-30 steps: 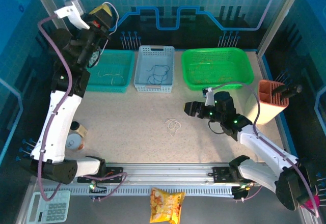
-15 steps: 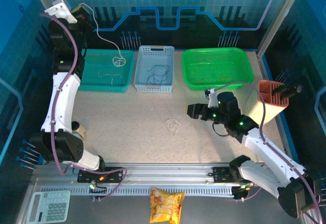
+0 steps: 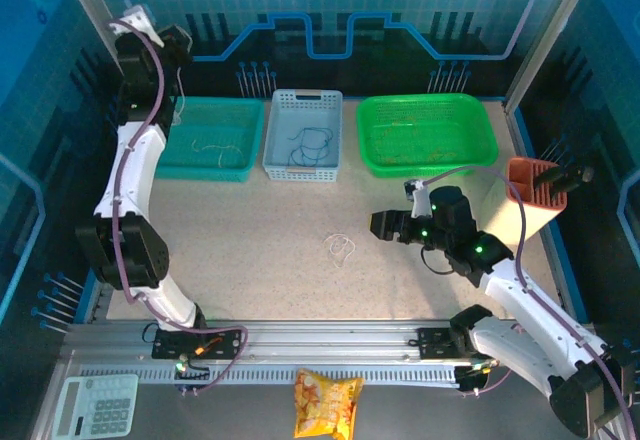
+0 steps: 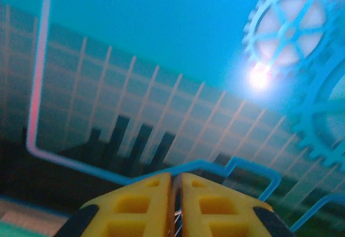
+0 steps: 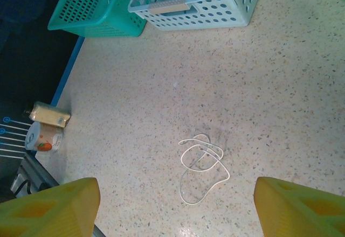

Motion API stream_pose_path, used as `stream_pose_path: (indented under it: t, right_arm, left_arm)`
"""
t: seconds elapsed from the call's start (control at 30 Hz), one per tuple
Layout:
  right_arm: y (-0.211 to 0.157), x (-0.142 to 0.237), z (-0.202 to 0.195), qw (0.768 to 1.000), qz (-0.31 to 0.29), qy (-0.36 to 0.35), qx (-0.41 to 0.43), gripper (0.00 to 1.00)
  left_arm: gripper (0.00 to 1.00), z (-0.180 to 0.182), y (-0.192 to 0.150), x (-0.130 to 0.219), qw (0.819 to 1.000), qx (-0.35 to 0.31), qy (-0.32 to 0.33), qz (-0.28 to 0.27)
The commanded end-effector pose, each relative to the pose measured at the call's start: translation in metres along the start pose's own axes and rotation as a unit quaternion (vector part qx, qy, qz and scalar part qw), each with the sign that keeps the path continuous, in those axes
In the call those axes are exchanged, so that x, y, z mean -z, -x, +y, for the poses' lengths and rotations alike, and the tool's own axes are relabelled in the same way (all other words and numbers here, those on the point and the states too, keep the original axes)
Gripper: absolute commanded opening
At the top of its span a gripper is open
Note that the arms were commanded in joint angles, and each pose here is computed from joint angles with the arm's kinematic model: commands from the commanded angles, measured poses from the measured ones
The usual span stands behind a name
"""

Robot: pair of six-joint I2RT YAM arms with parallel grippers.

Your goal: Untangle the cables

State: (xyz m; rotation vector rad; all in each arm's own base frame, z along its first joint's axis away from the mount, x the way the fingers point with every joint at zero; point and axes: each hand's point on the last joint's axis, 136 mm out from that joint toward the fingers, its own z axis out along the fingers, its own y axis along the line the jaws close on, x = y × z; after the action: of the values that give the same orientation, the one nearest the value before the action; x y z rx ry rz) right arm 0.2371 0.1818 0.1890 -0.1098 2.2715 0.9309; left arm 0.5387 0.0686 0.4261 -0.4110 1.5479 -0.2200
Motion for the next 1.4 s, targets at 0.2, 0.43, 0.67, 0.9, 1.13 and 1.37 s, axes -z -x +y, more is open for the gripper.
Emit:
stream_pose_path:
  t: [0.2,0.43,0.67,0.9,1.13,1.37]
  right_arm:
    - [-0.013,-0.004,0.0,1.0,0.019,0.004,0.011,0.76]
    - [-0.027,-0.019,-0.01,0.999,0.037,-0.008,0.02,0.76]
    - [-0.045,-0.039,-0.022,0.996,0.071,-0.028,0.035,0.76]
    - [-0.065,-0.062,-0.035,0.988,0.113,-0.063,0.08,0.72]
    - [-0.076,-0.088,-0.044,0.979,0.146,-0.084,0.111,0.63]
    - [-0.08,-0.11,-0.041,0.976,0.162,-0.086,0.121,0.58]
  left_arm:
    - [0.83,0.07,-0.053,0.014,0.99,0.094,0.062,0.083]
    - [0.99,0.04,-0.024,0.04,0.988,0.13,0.006,0.086]
    - [0.99,-0.019,-0.042,0.078,0.973,0.173,-0.078,0.131]
    - [0.99,-0.08,-0.113,0.147,0.949,0.183,-0.147,0.212]
    - [0.99,-0.094,-0.185,0.205,0.924,0.217,-0.161,0.271]
    - [0.99,-0.091,-0.217,0.225,0.913,0.231,-0.158,0.297]
